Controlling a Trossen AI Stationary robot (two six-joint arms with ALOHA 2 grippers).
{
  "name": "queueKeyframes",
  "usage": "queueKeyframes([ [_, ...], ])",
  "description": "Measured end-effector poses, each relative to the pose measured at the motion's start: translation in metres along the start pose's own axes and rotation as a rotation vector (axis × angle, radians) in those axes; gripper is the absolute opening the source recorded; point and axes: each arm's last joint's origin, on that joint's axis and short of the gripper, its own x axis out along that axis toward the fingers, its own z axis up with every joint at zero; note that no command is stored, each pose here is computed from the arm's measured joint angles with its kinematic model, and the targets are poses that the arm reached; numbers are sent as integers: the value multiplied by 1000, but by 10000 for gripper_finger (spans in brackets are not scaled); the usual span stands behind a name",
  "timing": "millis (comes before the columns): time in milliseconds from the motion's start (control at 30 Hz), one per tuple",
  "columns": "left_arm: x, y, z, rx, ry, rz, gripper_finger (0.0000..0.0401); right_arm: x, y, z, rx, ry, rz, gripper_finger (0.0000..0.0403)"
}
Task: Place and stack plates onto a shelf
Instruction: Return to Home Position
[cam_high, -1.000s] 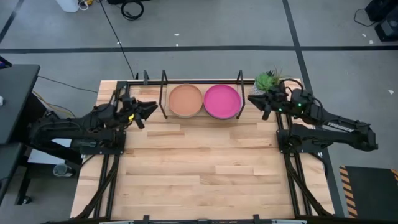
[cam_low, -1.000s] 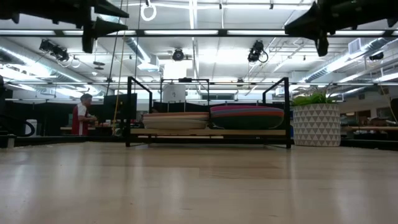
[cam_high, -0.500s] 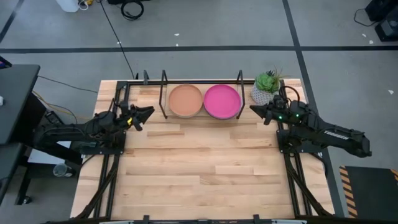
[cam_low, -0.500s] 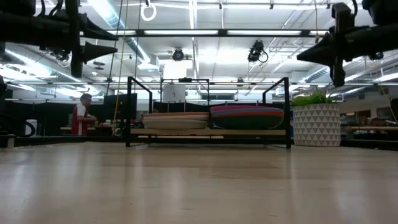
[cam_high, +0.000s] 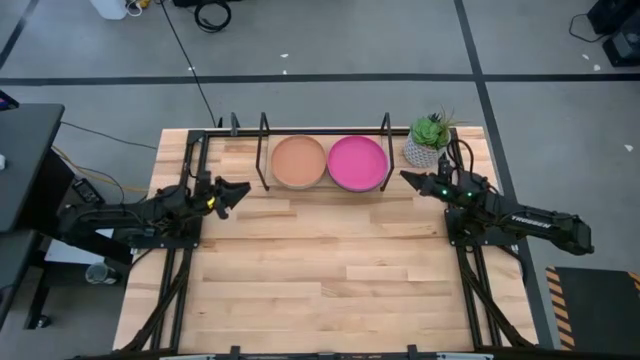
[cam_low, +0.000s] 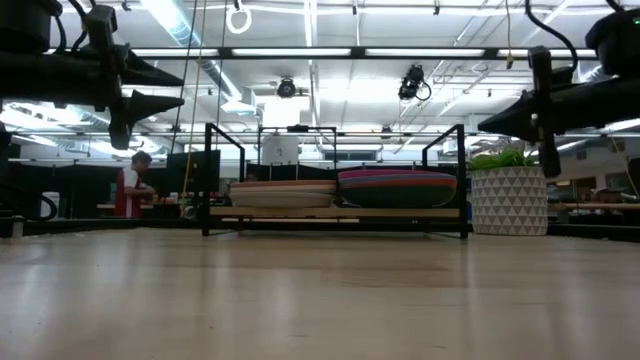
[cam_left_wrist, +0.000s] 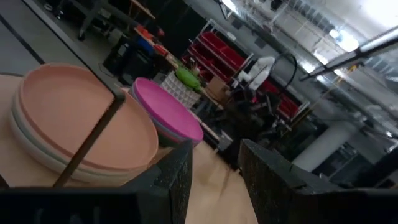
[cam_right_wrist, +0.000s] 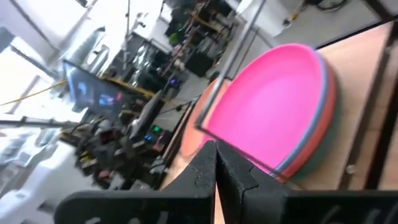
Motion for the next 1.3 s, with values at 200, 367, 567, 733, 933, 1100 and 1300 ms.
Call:
queueKeyframes([
  [200,0,0,-1,51,13,-1,141,0,-3,0,-82,-35,-49,10],
  [367,0,6,-2,266,-18,128,141,0,-7,-6,-603,83,-36,10],
  [567,-1,13,-7,783,69,231,141,0,-7,-7,-1026,112,10,10],
  [733,-1,14,-7,895,86,231,141,0,-7,-7,-1037,111,12,10],
  [933,-1,14,-7,895,85,231,141,0,-6,-6,-1035,107,14,10],
  [1100,-1,14,-7,895,86,231,141,0,-6,-6,-1034,107,14,10],
  [1300,-1,14,-7,896,86,231,141,0,-6,-6,-1034,107,14,10],
])
